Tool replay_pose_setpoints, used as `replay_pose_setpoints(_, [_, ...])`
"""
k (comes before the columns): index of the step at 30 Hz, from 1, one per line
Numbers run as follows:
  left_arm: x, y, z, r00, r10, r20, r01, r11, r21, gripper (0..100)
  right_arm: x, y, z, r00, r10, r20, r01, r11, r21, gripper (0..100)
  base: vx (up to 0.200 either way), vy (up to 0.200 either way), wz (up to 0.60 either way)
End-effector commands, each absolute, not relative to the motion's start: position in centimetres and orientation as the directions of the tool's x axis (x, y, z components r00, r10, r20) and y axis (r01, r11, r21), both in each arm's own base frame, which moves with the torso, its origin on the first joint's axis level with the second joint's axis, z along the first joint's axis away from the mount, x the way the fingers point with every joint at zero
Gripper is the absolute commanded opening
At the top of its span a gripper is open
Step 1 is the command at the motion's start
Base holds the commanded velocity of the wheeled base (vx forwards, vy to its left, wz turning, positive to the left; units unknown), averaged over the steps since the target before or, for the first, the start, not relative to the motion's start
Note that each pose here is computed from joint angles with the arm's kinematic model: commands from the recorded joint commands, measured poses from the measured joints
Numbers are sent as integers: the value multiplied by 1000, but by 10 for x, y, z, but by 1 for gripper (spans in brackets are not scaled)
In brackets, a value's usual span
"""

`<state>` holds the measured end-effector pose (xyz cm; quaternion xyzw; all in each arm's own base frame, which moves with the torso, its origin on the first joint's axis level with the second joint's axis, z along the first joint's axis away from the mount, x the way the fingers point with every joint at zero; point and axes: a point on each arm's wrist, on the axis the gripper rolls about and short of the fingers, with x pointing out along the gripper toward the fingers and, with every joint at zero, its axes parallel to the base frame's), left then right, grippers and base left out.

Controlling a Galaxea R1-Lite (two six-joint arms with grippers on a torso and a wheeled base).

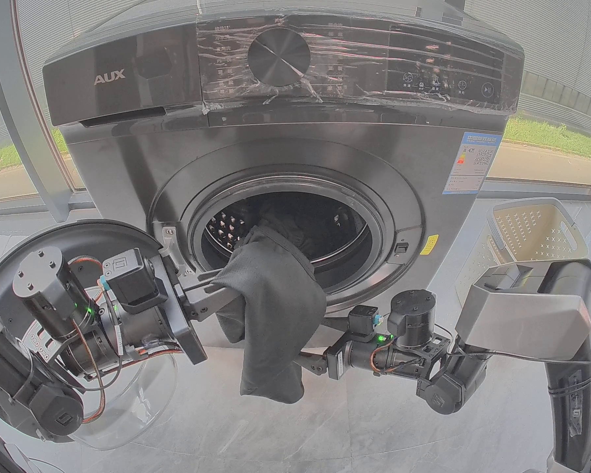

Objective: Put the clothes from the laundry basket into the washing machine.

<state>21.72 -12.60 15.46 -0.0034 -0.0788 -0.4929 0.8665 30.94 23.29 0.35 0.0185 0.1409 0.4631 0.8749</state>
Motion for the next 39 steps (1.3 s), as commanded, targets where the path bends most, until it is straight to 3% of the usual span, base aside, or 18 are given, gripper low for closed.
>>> replay_pose_setpoints(1, [218, -125, 154, 505, -852, 141, 853, 518, 73, 0, 301, 232, -3, 511, 820, -256, -810, 559, 174, 100, 0, 0, 0])
replay_pose_setpoints(12, [218, -125, 154, 504, -852, 140, 853, 516, 74, 0, 285, 213, -10, 515, 801, -304, -798, 578, 171, 100, 0, 0, 0])
replay_pose_setpoints(27, [216, -126, 154, 502, -854, 138, 855, 514, 71, 0, 324, 204, -13, 583, 759, -291, -751, 640, 164, 100, 0, 0, 0])
replay_pose_setpoints(39, [218, -125, 153, 504, -853, 136, 854, 516, 70, 0, 300, 240, -17, 469, 836, -283, -832, 526, 175, 100, 0, 0, 0])
